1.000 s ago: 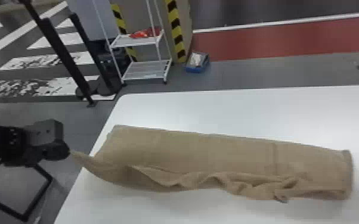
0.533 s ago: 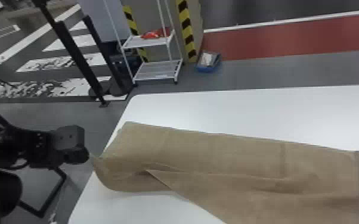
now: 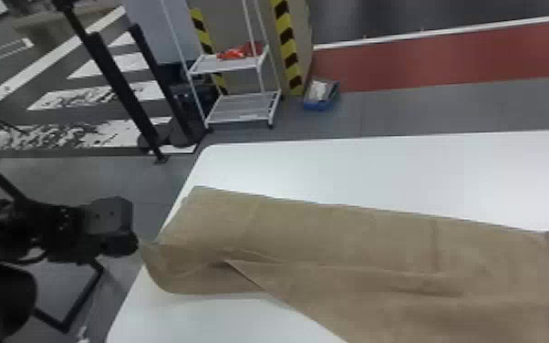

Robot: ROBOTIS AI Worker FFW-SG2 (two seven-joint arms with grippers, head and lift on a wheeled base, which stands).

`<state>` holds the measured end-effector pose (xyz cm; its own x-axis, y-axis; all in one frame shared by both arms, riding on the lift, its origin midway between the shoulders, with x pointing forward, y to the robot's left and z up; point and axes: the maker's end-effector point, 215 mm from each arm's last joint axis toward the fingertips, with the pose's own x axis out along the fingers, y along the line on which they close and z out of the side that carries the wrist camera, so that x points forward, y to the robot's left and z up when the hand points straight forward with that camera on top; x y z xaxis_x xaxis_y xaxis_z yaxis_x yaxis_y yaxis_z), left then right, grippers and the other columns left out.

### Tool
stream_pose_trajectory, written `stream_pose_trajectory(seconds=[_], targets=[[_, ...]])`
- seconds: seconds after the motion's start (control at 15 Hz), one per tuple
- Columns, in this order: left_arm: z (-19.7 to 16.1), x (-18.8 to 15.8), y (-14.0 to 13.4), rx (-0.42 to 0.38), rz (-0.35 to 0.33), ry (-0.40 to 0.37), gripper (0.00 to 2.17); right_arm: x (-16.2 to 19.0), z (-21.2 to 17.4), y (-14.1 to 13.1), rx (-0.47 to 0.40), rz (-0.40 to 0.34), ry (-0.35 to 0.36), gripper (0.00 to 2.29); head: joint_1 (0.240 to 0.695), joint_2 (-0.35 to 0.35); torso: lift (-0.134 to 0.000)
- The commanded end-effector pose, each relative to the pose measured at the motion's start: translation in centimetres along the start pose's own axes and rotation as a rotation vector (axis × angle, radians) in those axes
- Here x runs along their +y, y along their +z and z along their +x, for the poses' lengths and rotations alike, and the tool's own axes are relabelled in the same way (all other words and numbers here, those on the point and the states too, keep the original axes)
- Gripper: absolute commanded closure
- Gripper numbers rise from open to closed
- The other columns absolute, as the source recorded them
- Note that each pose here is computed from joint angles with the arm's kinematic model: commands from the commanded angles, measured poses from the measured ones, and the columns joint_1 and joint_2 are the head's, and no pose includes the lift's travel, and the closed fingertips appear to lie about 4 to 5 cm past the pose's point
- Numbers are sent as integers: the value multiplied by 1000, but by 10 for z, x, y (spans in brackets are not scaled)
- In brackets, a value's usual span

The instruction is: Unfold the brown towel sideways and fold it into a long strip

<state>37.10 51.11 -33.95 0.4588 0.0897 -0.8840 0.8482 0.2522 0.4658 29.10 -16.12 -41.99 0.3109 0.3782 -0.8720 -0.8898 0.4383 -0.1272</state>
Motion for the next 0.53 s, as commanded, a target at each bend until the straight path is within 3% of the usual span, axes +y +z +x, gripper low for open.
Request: stream_pose_trajectory(seconds=[0.0,0.47], targets=[[0,-1,0,2,1,-3,1791,16,19,4,13,-7,52,400,695,350,-125],[1,-2,-1,3,0,-6,1791,41,46,16,25,-16,114,404,695,350,-125]])
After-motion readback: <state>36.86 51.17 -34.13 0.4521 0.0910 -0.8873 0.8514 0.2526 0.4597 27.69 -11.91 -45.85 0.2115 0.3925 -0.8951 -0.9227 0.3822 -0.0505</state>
